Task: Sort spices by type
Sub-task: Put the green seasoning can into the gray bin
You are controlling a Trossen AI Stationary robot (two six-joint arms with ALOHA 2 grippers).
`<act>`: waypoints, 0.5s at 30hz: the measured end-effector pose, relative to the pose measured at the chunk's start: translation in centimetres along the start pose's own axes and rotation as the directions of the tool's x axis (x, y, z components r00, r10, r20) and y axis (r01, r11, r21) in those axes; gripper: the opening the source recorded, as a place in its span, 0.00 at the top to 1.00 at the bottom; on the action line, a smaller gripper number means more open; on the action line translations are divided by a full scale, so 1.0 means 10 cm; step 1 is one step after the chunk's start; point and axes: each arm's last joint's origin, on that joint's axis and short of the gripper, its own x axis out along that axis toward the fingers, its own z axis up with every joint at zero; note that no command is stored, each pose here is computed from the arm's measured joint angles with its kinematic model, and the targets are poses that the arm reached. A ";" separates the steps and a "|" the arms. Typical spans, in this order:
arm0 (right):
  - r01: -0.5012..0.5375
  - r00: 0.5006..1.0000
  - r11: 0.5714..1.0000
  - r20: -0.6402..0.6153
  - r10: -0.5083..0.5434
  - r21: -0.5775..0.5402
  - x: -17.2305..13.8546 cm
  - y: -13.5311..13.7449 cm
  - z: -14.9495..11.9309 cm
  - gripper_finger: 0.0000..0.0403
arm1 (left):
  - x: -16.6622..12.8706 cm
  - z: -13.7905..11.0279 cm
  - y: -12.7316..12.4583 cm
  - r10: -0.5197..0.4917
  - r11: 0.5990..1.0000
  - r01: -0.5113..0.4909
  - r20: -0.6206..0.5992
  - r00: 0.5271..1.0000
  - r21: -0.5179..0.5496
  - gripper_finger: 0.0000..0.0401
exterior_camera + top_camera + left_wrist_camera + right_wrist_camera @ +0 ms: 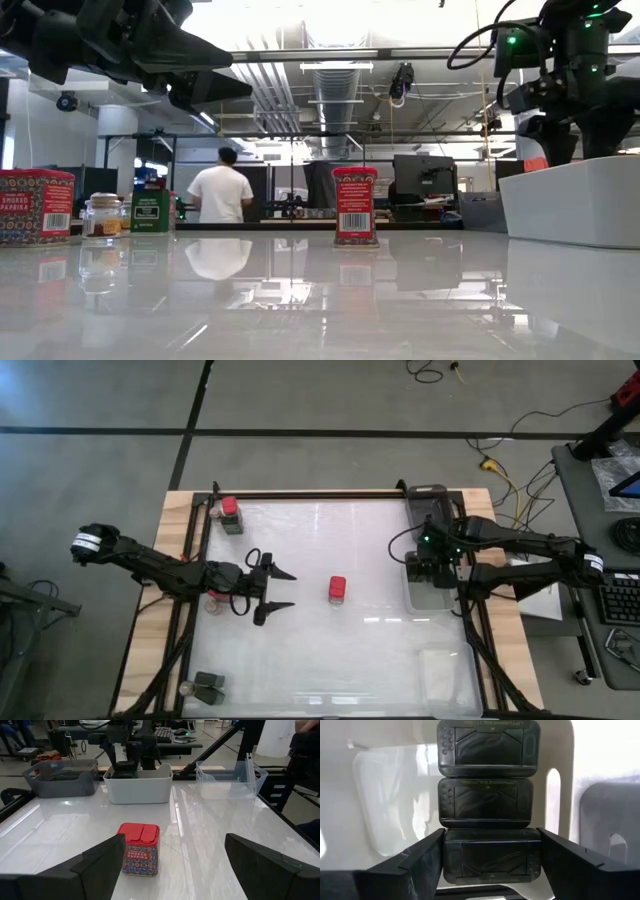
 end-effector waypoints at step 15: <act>0.001 1.000 1.000 0.001 -0.001 -0.002 0.00 0.00 0.00 0.22 | 0.00 0.00 0.00 0.000 1.000 0.000 0.000 1.000 0.000 0.19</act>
